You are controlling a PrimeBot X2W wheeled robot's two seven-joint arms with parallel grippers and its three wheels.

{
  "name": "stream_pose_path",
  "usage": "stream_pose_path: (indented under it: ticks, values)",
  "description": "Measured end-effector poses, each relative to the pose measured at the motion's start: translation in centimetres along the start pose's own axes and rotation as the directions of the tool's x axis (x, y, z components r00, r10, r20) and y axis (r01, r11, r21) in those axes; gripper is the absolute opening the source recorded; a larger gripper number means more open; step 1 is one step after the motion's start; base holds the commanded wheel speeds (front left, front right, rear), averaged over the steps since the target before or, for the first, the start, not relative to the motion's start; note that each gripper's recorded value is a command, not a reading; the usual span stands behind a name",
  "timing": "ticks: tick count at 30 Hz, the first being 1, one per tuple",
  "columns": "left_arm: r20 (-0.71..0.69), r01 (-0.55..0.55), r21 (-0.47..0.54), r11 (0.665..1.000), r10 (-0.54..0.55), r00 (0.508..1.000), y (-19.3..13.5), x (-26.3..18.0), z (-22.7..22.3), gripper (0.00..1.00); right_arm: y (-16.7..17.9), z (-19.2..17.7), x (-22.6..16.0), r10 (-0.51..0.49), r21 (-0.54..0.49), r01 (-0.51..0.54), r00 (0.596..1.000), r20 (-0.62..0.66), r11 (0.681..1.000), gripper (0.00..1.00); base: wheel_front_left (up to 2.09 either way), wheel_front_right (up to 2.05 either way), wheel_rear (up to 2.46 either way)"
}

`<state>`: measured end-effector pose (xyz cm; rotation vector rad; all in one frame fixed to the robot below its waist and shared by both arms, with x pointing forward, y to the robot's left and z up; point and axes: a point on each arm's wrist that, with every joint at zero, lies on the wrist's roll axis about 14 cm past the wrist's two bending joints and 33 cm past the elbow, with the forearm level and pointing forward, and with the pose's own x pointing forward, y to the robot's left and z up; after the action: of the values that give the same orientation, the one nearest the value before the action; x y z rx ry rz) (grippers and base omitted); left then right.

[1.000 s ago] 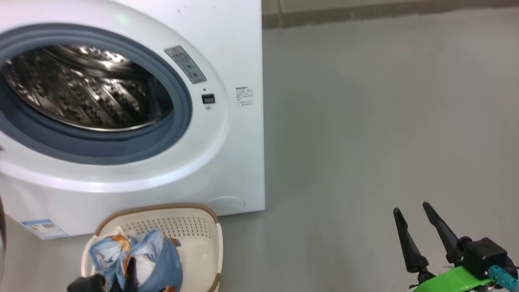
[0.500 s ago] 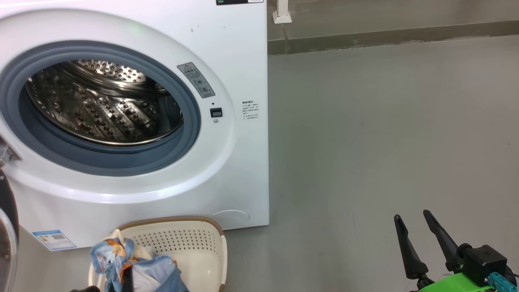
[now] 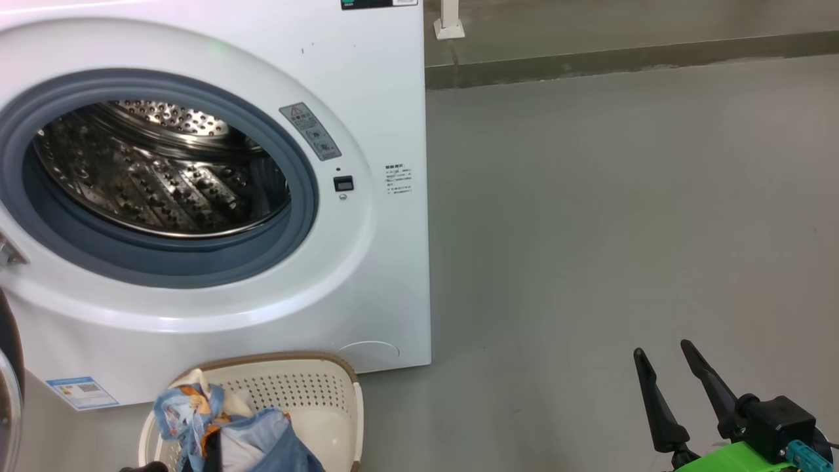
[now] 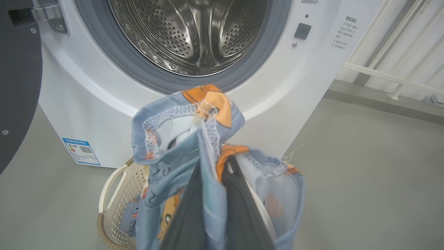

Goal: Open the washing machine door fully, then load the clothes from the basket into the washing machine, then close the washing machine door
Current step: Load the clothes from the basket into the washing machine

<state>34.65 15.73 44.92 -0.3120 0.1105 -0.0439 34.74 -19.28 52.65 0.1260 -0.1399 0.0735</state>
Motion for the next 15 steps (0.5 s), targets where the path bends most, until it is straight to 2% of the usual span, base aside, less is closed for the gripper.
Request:
stream_pose_path:
  ticks: [15]
  values:
    - [0.026, -0.007, -0.023, 1.0, 0.007, 1.0, 0.33, 0.76, 0.88, 0.0, -0.32, -0.61, -0.12, -0.008, -0.003, 0.008, 1.0, -0.02, 1.0, 1.0, 0.0, 0.0, 0.0]
